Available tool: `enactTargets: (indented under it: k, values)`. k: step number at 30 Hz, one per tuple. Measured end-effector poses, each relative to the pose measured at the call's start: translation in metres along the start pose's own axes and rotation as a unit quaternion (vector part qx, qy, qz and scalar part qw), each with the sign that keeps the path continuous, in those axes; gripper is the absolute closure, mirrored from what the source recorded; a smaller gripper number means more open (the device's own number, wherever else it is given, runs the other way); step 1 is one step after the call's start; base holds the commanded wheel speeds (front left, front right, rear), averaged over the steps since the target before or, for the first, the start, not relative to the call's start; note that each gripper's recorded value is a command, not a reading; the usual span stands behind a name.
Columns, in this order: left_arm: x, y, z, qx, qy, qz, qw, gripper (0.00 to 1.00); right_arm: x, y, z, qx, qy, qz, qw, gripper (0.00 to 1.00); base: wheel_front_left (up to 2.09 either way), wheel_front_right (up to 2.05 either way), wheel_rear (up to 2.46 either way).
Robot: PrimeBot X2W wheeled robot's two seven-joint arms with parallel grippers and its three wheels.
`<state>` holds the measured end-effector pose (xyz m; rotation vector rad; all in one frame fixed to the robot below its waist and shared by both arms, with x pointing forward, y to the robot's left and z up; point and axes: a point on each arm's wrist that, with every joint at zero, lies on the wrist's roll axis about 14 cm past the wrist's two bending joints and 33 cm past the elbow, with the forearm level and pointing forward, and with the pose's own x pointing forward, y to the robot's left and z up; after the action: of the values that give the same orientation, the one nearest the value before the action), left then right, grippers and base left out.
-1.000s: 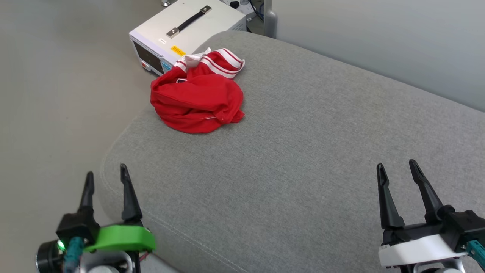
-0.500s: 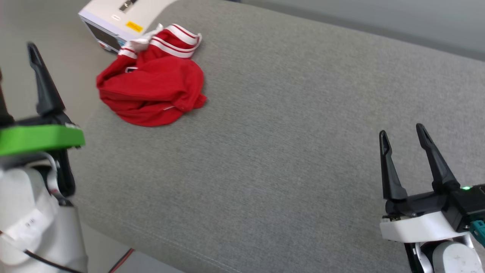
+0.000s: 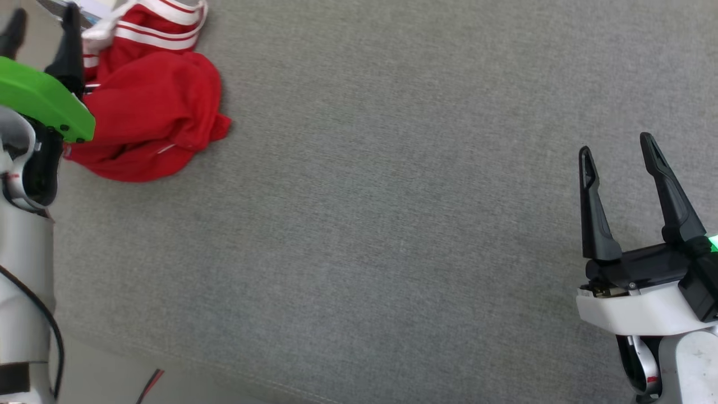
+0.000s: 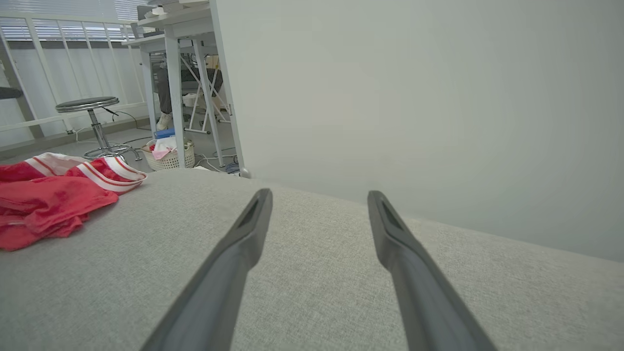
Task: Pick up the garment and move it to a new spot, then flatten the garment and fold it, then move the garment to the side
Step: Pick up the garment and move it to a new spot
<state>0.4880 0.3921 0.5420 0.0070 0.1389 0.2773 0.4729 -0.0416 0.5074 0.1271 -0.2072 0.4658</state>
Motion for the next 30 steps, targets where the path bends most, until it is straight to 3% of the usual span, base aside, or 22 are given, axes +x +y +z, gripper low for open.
enactTargets:
  k: [4,11,15,16,21,23,24,26,30]
  values:
    - [0.009,-0.011,-0.048,-0.011,0.138,-0.028,0.99,0.0,-0.004,-0.011,-0.009,-0.005,0.012,-0.013,1.0,0.0,0.0,0.0,0.0]
    - [-0.007,-0.024,-0.127,0.016,0.348,-0.059,0.935,0.0,-0.009,-0.026,-0.016,-0.012,0.022,-0.03,0.999,0.0,0.0,0.0,0.0]
    - [-0.02,-0.029,-0.161,0.032,0.423,-0.067,0.903,0.0,-0.013,-0.033,-0.02,-0.015,0.029,-0.04,0.999,0.0,0.0,0.0,0.0]
    - [-0.028,-0.03,-0.179,0.034,0.46,-0.066,0.885,0.0,-0.014,-0.037,-0.023,-0.017,0.033,-0.046,0.998,0.0,0.0,0.0,0.0]
    - [-0.031,-0.038,-0.19,0.044,0.483,-0.076,0.871,0.0,-0.016,-0.039,-0.027,-0.015,0.038,-0.049,0.998,0.0,0.0,0.0,0.0]
    - [-0.03,-0.039,-0.19,0.048,0.482,-0.078,0.871,0.74,-0.016,-0.04,-0.027,-0.015,0.039,-0.051,0.998,0.0,0.0,0.0,0.0]
    - [-0.03,-0.04,-0.19,0.048,0.481,-0.079,0.872,1.0,-0.016,-0.04,-0.026,-0.015,0.038,-0.052,0.998,0.0,0.0,0.0,0.0]
    - [-0.031,-0.043,-0.187,0.057,0.475,-0.085,0.874,1.0,-0.016,-0.04,-0.023,-0.014,0.035,-0.053,0.998,0.0,0.0,0.0,0.0]
    - [-0.026,-0.046,-0.17,0.062,0.433,-0.095,0.894,1.0,-0.015,-0.037,-0.013,-0.012,0.025,-0.053,0.998,0.0,0.0,0.0,0.0]
